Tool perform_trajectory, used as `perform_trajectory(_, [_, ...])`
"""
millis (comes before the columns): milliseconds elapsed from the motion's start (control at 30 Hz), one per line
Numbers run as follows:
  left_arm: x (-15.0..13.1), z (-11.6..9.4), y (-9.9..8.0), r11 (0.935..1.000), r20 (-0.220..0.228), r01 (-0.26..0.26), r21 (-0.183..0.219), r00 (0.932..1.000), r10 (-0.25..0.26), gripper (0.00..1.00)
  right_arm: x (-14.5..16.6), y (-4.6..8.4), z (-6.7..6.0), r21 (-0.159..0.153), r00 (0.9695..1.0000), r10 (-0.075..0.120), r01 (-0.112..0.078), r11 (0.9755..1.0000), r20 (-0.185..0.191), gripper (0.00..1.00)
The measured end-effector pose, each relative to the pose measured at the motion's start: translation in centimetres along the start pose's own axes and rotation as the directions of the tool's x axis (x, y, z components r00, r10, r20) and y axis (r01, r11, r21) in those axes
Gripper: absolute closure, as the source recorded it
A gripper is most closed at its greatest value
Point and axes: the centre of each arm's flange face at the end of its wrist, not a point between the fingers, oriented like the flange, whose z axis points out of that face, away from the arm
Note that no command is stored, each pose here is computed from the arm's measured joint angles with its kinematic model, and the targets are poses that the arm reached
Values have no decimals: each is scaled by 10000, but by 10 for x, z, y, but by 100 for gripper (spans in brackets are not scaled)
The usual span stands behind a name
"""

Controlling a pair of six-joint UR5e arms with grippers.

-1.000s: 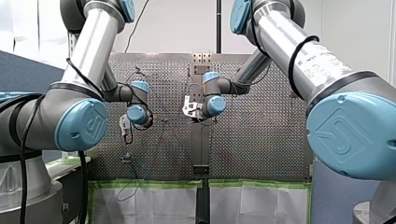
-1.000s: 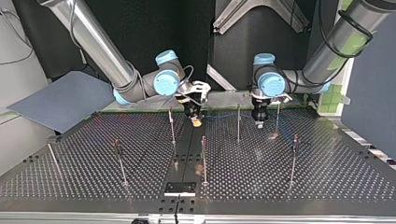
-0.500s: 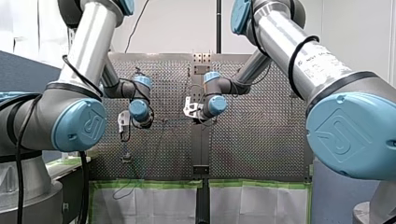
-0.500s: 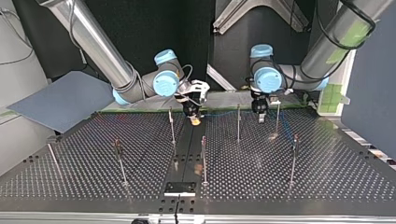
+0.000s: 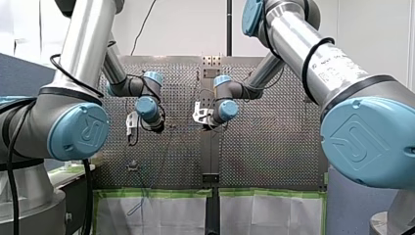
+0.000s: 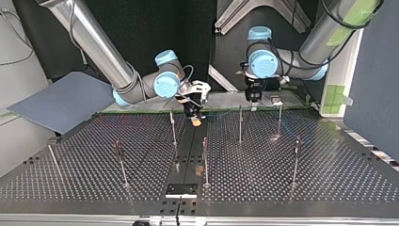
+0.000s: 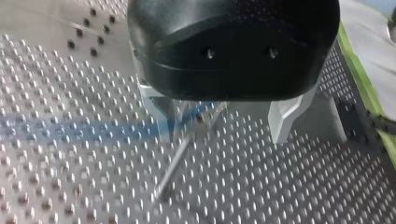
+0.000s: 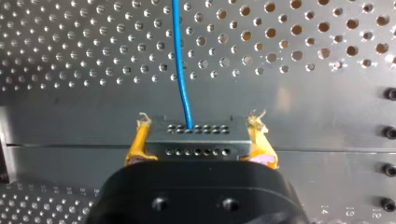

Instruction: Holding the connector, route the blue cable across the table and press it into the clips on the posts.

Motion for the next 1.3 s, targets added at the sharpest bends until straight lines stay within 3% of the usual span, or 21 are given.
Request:
perform_trajectory(333, [11, -22, -34, 9967, -162, -224, 784, 9996, 238, 0, 1, 14, 0, -266, 9999, 43, -39, 9996, 147, 100])
perform_trajectory(667, [12, -26, -53, 9925, 234, -2, 1218, 9997, -27, 0, 4, 29, 1, -476, 9999, 104, -98, 9988, 136, 100])
perform_trajectory(900, [17, -13, -69, 9882, 301, 159, 1522, 9993, -207, 0, 5, 32, 2, -512, 9998, 126, -120, 9986, 123, 100])
perform_trajectory(1300, [25, 24, -88, 9893, 269, 575, 1340, 9977, -616, 0, 4, 33, 2, -513, 9998, 130, -124, 9986, 117, 100])
